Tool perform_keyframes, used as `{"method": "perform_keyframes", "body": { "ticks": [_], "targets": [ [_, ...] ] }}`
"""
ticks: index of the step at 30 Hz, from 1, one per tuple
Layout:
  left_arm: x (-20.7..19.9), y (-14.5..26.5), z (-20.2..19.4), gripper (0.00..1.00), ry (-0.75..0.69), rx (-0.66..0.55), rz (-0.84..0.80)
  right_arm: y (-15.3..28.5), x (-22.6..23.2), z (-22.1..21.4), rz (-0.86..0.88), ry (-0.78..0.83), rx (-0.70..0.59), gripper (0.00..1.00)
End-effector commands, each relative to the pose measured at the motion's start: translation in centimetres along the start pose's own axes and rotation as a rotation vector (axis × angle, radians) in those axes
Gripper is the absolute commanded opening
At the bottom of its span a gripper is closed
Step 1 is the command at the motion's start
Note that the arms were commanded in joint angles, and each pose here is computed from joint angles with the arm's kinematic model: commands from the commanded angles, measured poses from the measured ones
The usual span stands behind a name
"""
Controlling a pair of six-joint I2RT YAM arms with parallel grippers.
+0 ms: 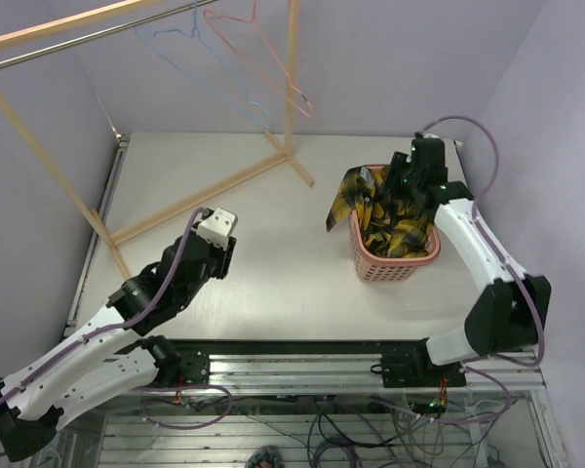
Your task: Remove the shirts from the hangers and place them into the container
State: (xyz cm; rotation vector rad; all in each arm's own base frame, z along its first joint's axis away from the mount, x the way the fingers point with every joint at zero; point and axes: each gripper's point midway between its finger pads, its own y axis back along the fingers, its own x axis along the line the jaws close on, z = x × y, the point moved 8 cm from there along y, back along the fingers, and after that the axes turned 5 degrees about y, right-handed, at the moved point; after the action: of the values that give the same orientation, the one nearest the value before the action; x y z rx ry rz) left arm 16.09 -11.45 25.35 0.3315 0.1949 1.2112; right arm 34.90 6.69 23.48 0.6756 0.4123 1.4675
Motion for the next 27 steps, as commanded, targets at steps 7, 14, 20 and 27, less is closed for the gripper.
{"method": "perform_keyframes", "body": {
  "ticks": [7, 14, 20, 27],
  "targets": [
    [0.0, -0.3, 2.5, 0.56, 0.231, -0.087, 0.110, 11.5, 4.5, 4.0, 0.625, 0.157, -0.450, 0.53],
    [0.2, -1.0, 2.4, 0.59, 0.355, -0.075, 0.215, 11.8, 5.5, -0.8, 0.810, 0.215, -0.354, 0.56],
    [0.5, -1.1, 2.4, 0.58, 0.318, -0.057, 0.257, 11.4, 4.8, -2.7, 0.782, 0.208, -0.337, 0.57],
    [0.8, -0.1, 3.0, 0.56, 0.306, -0.104, 0.212, 11.7, 5.2, -3.0, 0.842, 0.202, -0.346, 0.57]
  ]
}}
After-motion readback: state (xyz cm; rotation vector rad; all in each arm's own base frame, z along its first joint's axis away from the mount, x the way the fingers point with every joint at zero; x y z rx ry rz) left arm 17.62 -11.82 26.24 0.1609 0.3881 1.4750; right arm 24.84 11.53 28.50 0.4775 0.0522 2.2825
